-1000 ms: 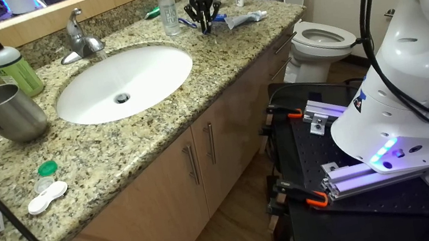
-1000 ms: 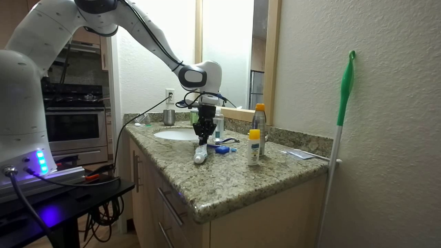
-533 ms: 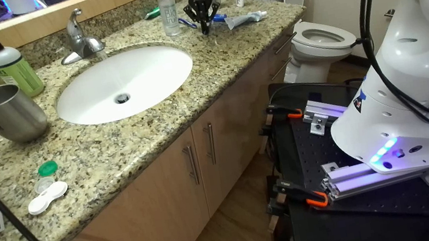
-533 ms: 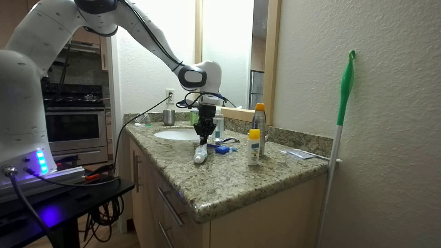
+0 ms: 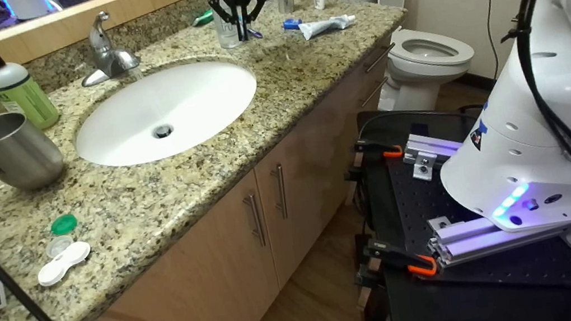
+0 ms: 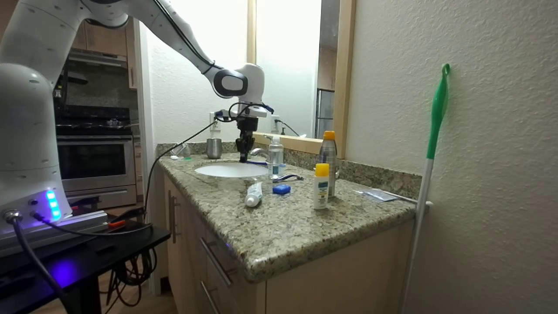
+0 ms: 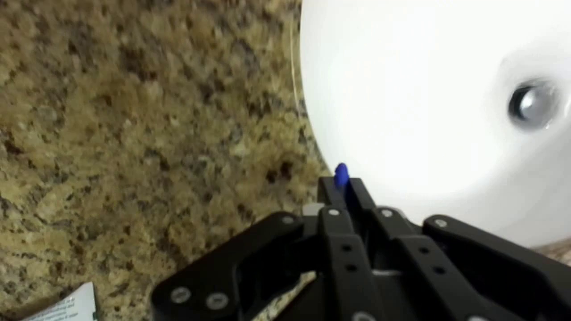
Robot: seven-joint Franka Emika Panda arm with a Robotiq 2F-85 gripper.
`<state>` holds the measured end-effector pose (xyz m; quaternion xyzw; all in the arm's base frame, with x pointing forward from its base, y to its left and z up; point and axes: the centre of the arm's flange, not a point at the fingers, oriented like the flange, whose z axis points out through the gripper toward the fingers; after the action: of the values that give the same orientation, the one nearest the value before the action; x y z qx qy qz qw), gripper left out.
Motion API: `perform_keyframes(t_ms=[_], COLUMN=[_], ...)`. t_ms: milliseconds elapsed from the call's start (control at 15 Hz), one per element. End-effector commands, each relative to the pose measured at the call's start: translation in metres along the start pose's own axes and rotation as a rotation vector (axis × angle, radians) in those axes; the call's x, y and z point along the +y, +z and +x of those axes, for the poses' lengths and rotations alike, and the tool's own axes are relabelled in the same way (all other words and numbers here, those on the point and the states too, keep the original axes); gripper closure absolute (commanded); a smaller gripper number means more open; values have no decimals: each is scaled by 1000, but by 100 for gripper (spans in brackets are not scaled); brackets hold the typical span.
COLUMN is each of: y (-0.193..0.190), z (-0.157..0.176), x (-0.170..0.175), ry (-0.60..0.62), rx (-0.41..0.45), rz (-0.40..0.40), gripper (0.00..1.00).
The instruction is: Open the tap,wet the toothbrush then close the tap
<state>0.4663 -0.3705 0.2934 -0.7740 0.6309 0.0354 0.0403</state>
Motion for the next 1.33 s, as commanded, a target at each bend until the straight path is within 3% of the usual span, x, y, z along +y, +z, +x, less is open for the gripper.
perform_keyframes(t_ms=[0,267,400,533,867,1267], y=[-28,-46,-55,-58,-45,-21], z=[-63,-100,-113,-124,-136,-125], x=[3,8,8,-1,-73,-151], ry=[-123,-228,-332,-454,-678,-781], rx=[-155,-357,-418,-415,-396,-293], rz=[-2,-80,-115,-142,-244,-378], gripper=[98,98,98,98,98,98])
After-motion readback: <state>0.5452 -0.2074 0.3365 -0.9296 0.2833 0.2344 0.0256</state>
